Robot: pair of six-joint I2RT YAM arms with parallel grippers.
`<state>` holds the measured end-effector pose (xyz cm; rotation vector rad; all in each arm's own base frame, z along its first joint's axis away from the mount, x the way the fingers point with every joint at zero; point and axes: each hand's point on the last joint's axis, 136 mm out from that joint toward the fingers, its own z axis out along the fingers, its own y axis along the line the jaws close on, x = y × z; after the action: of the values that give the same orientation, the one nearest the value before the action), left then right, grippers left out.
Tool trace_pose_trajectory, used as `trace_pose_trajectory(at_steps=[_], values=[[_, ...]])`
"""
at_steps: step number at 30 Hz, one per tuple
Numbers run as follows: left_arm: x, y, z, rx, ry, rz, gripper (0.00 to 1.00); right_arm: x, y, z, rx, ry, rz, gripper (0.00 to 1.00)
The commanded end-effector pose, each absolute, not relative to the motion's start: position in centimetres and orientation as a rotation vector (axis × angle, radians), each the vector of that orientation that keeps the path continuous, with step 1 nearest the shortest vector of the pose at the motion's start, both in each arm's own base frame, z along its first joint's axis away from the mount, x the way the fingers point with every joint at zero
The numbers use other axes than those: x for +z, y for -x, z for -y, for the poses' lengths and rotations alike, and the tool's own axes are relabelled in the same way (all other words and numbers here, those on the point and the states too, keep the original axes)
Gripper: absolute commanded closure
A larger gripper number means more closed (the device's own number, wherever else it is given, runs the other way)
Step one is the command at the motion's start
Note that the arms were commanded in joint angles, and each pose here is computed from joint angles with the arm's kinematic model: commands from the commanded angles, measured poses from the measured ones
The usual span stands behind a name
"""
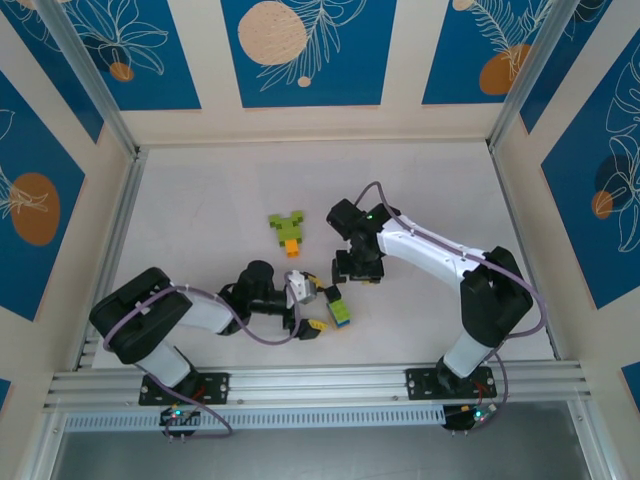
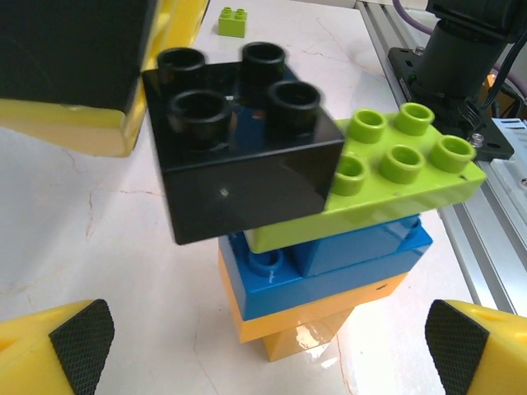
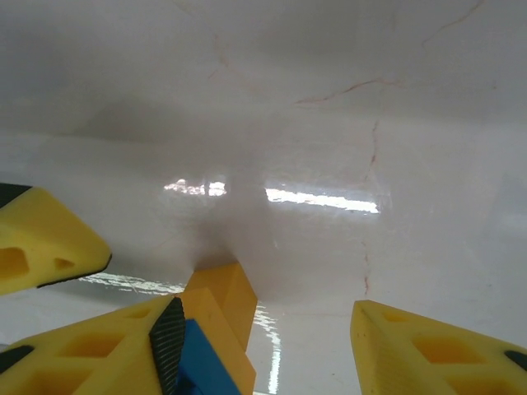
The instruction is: Assemble a carrot with lego
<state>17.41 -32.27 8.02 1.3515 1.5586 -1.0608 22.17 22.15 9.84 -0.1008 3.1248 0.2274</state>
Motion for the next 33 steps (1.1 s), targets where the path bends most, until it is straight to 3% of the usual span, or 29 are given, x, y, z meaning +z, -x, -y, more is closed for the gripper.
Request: trace_pose_trajectory(at_steps=[1,23,29,33], values=[[8.8,-18.1,32.8,-1.072,-1.344,-1.522,0.01,10.6,-21.7,-23.6,0.295,0.180,-3.130,0.43],[9.3,-19.1,35.3,-1.173,-1.375,-1.471,0.01,12.3,-23.2,-26.1,0.376,0.235,-3.054,0.43],[10.0,-18.4,35.2,-1.202,-1.379,-1.442,0.01,13.9,-24.2,-24.7,0.318,0.205,-3.008,0.43],[10.6,-17.7,35.3,-1.235,-1.386,-1.406,0.01,15.1,-24.9,-20.5,0.183,0.020,-2.983,0.42]])
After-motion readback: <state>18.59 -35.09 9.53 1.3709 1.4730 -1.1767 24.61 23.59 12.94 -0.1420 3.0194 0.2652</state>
